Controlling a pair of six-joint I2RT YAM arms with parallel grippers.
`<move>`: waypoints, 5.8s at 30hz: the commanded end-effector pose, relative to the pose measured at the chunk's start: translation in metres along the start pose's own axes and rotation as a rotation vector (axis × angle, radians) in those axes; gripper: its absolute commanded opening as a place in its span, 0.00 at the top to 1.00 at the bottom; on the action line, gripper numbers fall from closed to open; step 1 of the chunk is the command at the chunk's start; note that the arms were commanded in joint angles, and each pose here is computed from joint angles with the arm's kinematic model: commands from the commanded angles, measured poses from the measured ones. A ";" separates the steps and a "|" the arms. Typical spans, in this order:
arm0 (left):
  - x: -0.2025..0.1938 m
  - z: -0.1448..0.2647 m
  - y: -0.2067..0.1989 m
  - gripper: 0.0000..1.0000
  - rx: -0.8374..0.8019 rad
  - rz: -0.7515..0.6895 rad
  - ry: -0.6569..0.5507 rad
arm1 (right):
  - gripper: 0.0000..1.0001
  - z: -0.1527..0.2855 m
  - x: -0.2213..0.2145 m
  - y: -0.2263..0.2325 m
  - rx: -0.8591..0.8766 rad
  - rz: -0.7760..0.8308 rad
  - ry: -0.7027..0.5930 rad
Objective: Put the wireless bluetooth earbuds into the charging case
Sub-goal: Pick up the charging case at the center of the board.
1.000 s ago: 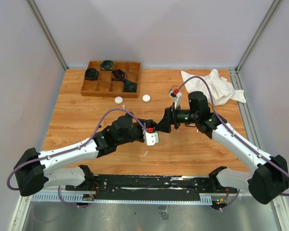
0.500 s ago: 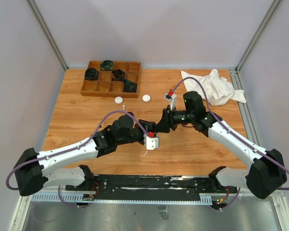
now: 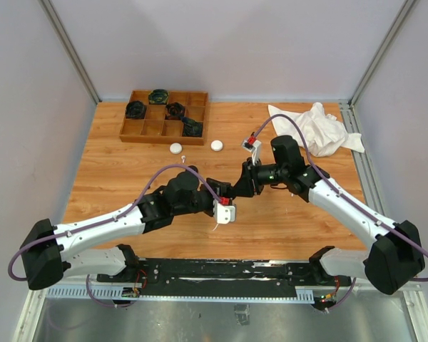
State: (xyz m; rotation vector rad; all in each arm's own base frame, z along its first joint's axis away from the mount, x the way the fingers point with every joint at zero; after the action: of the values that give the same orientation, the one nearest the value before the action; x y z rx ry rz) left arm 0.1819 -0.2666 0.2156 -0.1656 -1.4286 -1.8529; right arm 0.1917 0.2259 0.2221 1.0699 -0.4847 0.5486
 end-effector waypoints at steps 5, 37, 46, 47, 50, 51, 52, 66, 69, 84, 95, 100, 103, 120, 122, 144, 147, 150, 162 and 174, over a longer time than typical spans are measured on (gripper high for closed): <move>0.016 0.018 0.025 0.32 0.200 0.200 -0.041 | 0.87 0.013 0.024 0.024 0.034 0.145 -0.129; 0.055 0.091 0.053 0.31 0.236 1.083 -1.107 | 0.84 0.047 0.052 0.065 0.241 0.270 -0.708; 0.050 0.075 0.065 0.37 0.211 1.189 -1.074 | 0.83 0.042 0.051 0.075 0.335 0.267 -0.678; 0.049 0.074 0.066 0.38 0.213 1.201 -1.066 | 0.83 0.041 0.051 0.077 0.349 0.271 -0.676; 0.048 0.074 0.068 0.39 0.226 1.219 -1.066 | 0.83 0.038 0.051 0.082 0.379 0.279 -0.662; 0.047 0.074 0.068 0.39 0.231 1.223 -1.060 | 0.82 0.037 0.051 0.082 0.382 0.278 -0.658; 0.046 0.072 0.069 0.40 0.235 1.230 -1.050 | 0.82 0.035 0.051 0.082 0.385 0.277 -0.655; 0.031 0.072 0.070 0.41 0.367 1.307 -0.952 | 0.82 0.034 0.049 0.076 0.319 0.274 -0.701; 0.028 0.074 0.069 0.40 0.395 1.307 -0.914 | 0.82 0.034 0.049 0.078 0.315 0.285 -0.690; 0.043 0.062 0.074 0.51 0.245 1.265 -0.956 | 0.81 0.028 0.048 0.089 0.393 0.308 -0.643; 0.047 0.063 0.070 0.89 0.212 1.204 -0.917 | 0.60 0.026 0.043 0.091 0.410 0.356 -0.576; 0.047 0.060 0.070 0.96 0.180 1.133 -0.806 | 0.36 0.031 0.035 0.092 0.361 0.469 -0.466; 0.046 0.057 0.071 0.97 0.148 1.096 -0.721 | 0.25 0.038 0.030 0.096 0.339 0.567 -0.416; 0.052 0.061 0.087 0.99 -0.046 0.864 -0.420 | 0.01 0.066 0.009 0.097 0.239 0.894 -0.382; 0.053 0.063 0.089 0.99 -0.060 0.835 -0.409 | 0.00 0.066 0.013 0.097 0.220 0.905 -0.386; 0.063 0.045 0.085 1.00 -0.198 0.662 -0.326 | 0.52 0.040 0.028 0.077 0.193 0.802 -0.331; 0.064 0.047 0.085 1.00 -0.191 0.659 -0.334 | 0.56 0.038 0.028 0.077 0.201 0.793 -0.332; 0.065 0.047 0.085 1.00 -0.189 0.657 -0.344 | 0.60 0.035 0.027 0.076 0.211 0.779 -0.333; 0.069 0.050 0.086 1.00 -0.178 0.648 -0.368 | 0.62 0.029 0.023 0.069 0.220 0.752 -0.320; 0.069 0.052 0.084 1.00 -0.161 0.650 -0.382 | 0.67 0.031 0.021 0.070 0.216 0.748 -0.361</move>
State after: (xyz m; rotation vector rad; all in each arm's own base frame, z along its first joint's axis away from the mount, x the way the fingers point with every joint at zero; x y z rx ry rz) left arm 0.1753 -0.2607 0.3308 -0.9665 -1.2197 -1.4118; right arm 0.1673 0.2255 0.2841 1.1503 -1.1333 1.0720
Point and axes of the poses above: each gripper's point midway between its finger pads, its own z axis back along the fingers, its own y axis along the line the jaws close on, x = y × z, the point moved 6 cm from there along z, back along the fingers, and after that the axes turned 9 degrees about -z, right-handed, at the moved point
